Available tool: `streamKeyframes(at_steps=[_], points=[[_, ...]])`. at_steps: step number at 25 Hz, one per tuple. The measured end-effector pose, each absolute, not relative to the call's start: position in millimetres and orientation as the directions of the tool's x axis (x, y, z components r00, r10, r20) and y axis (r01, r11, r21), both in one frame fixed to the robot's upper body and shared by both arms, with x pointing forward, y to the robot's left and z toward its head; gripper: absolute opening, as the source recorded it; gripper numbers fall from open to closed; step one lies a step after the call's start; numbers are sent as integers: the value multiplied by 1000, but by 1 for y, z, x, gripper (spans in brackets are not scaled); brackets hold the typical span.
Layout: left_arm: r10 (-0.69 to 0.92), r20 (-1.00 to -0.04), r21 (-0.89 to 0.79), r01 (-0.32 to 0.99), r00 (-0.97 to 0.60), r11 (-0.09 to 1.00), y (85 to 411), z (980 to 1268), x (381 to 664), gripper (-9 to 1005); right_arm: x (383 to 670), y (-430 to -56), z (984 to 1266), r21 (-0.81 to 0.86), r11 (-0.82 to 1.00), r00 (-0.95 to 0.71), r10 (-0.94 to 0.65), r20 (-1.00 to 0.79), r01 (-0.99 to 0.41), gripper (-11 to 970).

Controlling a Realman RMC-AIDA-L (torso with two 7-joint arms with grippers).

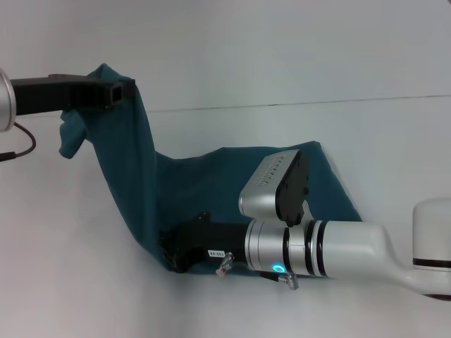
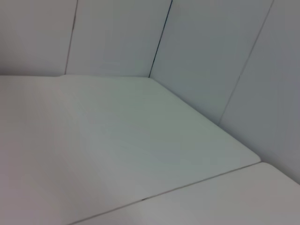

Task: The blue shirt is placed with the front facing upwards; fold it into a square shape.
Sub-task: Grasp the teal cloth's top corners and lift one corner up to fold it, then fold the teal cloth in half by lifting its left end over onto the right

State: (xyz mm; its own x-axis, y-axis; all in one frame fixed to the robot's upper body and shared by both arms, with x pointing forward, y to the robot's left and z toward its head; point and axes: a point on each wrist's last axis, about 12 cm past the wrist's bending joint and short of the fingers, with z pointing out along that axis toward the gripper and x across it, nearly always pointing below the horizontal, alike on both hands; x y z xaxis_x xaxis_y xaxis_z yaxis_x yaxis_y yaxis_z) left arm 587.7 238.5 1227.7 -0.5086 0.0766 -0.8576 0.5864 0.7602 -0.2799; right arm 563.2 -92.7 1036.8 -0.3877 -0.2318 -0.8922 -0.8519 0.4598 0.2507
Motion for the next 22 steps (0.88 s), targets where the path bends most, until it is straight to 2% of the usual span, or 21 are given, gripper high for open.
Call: streamKeyframes(at_steps=[5,9,16,19,22], points=[[79,-860,-276,590,-504,758,238,1229,587,20,561,-97,1039,259,442,-374,-195,-907,-859,63],[83,-862,-272,594,-501,757,238,1229,587,19,564,-120,1038,266,492,-368,-122,-922,-829,64],[114,-856,-271,626,-504,731,227,1224,587,19,582,-212,1046,271,721,-272,118,-955,-637,66],[131,-853,-274,648,-505,711,218,1221,587,19,592,-247,1056,251,809,-200,169,-965,-531,66],[132,-859,-289,681,-494,672,206,1219,588,20,597,-267,1062,225,859,-143,179,-973,-460,67]])
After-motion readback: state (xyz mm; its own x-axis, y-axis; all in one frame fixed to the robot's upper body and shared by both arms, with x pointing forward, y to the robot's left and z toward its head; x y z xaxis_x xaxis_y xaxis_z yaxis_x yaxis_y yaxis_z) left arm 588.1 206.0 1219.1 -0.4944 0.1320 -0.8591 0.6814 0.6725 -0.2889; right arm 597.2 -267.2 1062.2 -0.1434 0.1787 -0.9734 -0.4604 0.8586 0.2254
